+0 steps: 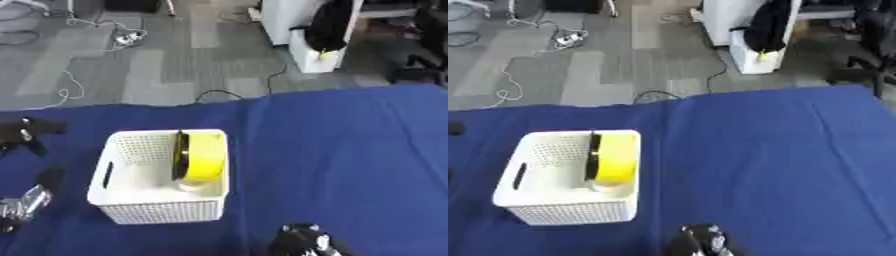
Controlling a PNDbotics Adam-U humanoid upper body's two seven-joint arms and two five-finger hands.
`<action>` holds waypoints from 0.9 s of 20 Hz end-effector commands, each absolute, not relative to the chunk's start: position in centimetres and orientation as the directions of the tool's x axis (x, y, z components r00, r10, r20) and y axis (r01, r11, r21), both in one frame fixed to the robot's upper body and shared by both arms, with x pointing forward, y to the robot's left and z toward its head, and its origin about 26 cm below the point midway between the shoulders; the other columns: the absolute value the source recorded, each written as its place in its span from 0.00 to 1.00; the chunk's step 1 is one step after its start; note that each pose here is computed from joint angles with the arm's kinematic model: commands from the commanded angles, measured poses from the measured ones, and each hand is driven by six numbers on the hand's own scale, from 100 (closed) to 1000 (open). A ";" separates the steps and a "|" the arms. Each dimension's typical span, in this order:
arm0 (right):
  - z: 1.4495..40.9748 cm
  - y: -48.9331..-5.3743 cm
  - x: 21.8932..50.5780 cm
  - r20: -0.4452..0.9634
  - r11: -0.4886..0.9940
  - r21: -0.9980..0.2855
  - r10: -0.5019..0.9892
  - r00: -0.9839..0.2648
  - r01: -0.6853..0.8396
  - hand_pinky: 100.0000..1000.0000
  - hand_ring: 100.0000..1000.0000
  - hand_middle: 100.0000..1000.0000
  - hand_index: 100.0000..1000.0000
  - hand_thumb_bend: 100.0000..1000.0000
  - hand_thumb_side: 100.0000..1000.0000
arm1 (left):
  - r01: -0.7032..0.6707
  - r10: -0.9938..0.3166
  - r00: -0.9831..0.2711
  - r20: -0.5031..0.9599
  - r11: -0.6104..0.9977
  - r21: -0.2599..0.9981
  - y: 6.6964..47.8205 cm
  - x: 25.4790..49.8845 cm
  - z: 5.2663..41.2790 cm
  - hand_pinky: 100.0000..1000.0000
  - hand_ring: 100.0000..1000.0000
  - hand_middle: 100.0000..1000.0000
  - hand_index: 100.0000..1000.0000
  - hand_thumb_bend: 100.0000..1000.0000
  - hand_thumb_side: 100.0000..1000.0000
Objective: Pick up objects on the table and place them in the box.
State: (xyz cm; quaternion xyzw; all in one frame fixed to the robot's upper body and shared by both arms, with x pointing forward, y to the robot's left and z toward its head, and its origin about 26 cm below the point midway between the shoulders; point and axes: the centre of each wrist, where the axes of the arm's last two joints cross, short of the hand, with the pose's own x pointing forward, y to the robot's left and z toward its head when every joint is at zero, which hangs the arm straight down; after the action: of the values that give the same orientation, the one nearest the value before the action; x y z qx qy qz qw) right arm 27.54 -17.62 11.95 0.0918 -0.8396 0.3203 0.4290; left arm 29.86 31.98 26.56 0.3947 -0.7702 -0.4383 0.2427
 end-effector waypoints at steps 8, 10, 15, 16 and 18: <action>11.5 -17.5 27.0 0.743 0.807 -0.457 0.116 -0.659 -0.373 0.26 0.36 0.39 0.56 0.00 0.86 | -0.391 -0.774 -0.566 0.283 0.555 0.734 31.4 28.4 21.3 0.00 0.02 0.19 0.53 0.00 0.66; 11.5 -17.5 27.0 0.736 0.814 -0.456 0.118 -0.667 -0.359 0.26 0.36 0.39 0.56 0.00 0.84 | -0.347 -0.721 -0.581 0.377 0.639 0.687 30.2 28.3 19.2 0.00 0.00 0.04 0.43 0.00 0.62; 11.8 -17.3 27.1 0.718 0.825 -0.449 0.104 -0.688 -0.343 0.25 0.36 0.39 0.55 0.00 0.81 | -0.215 -0.539 -0.608 0.583 0.818 0.533 27.0 27.7 15.2 0.00 0.00 0.00 0.21 0.00 0.57; 11.9 -17.2 27.2 0.716 0.828 -0.444 0.098 -0.691 -0.343 0.24 0.36 0.39 0.55 0.00 0.80 | -0.177 -0.489 -0.613 0.620 0.850 0.495 26.1 27.6 14.5 0.00 0.00 0.00 0.20 0.00 0.56; 12.1 -17.1 27.3 0.713 0.833 -0.433 0.083 -0.696 -0.345 0.23 0.35 0.39 0.55 0.00 0.79 | -0.115 -0.399 -0.622 0.673 0.897 0.426 24.8 27.4 13.6 0.00 0.00 0.00 0.19 0.00 0.55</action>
State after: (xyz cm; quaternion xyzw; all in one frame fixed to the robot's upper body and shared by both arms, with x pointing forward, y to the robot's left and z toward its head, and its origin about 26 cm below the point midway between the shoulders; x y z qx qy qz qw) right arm 27.28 -17.47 11.50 0.0707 -0.8693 0.2886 0.3950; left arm 27.55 25.62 13.48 0.1718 -0.8744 -0.1863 0.4137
